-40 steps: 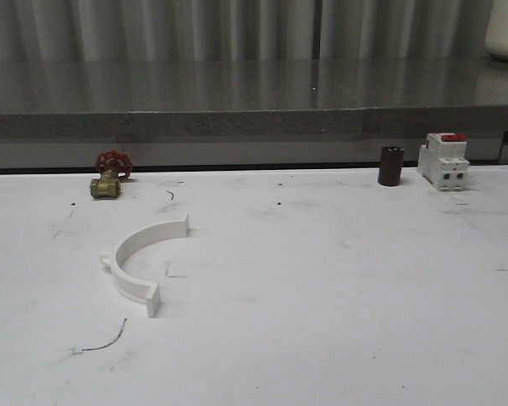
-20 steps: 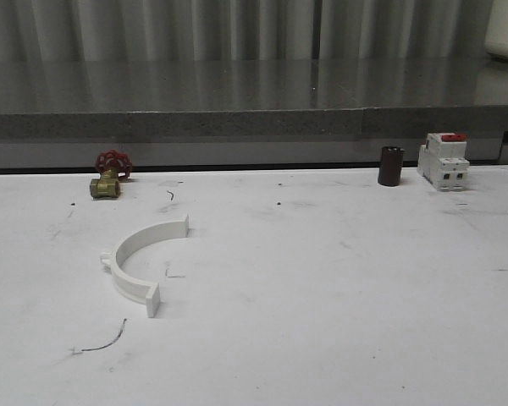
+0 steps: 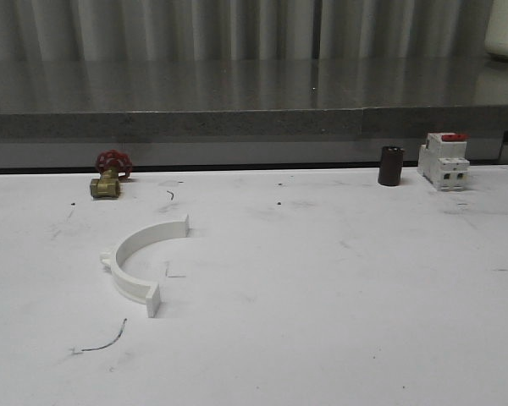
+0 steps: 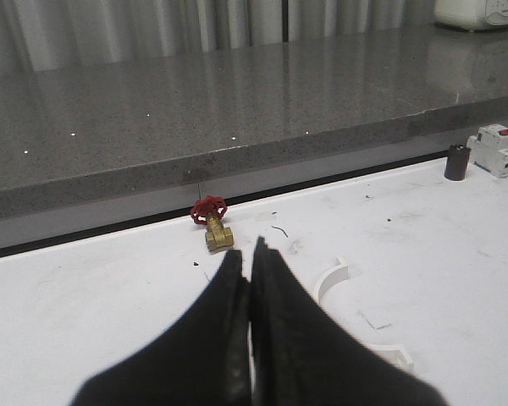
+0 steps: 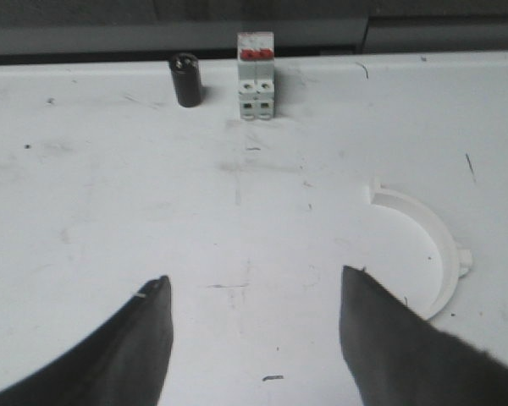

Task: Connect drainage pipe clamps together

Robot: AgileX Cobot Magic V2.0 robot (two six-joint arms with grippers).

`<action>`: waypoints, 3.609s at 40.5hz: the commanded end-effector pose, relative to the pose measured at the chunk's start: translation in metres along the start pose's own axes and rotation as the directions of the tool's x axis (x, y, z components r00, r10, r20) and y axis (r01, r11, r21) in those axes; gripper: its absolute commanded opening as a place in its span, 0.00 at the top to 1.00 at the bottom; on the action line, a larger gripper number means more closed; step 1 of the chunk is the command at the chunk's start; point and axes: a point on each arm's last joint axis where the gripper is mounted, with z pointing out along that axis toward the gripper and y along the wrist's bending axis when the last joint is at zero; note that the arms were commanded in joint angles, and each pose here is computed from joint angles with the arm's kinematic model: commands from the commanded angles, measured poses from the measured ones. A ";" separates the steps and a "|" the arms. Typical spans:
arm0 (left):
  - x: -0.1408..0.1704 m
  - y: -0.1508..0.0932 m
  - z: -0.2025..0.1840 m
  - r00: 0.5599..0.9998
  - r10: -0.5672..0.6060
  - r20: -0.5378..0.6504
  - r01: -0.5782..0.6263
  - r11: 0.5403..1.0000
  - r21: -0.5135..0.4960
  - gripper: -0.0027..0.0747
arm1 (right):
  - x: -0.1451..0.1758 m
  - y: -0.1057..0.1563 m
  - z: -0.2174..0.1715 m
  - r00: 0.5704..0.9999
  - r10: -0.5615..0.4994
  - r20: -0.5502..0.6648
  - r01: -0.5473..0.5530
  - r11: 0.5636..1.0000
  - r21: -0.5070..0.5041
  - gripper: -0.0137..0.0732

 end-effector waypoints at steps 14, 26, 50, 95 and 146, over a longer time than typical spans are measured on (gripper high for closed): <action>-0.014 -0.001 -0.002 0.996 0.004 0.087 -0.006 1.000 0.018 0.99 | -0.046 -0.081 0.099 0.949 0.192 -0.248 -0.135 0.964 0.230 0.33; -0.014 -0.001 -0.002 0.996 0.004 0.087 -0.006 1.000 0.018 0.99 | -0.044 -0.124 0.155 0.896 0.207 -0.392 -0.109 0.960 0.257 0.32; -0.014 -0.001 -0.002 0.996 0.004 0.087 -0.006 1.000 0.018 0.99 | -0.014 -0.153 0.220 0.778 0.189 -0.599 -0.082 0.976 0.201 0.33; -0.014 -0.001 -0.002 0.996 0.004 0.087 -0.006 1.000 0.018 0.99 | -0.077 -0.040 0.165 0.838 0.101 -0.536 -0.011 0.986 0.169 0.73; -0.014 -0.001 -0.002 0.996 0.004 0.087 -0.006 1.000 0.018 0.99 | 0.006 0.283 0.209 0.761 -0.008 -0.649 -0.078 0.991 -0.104 0.73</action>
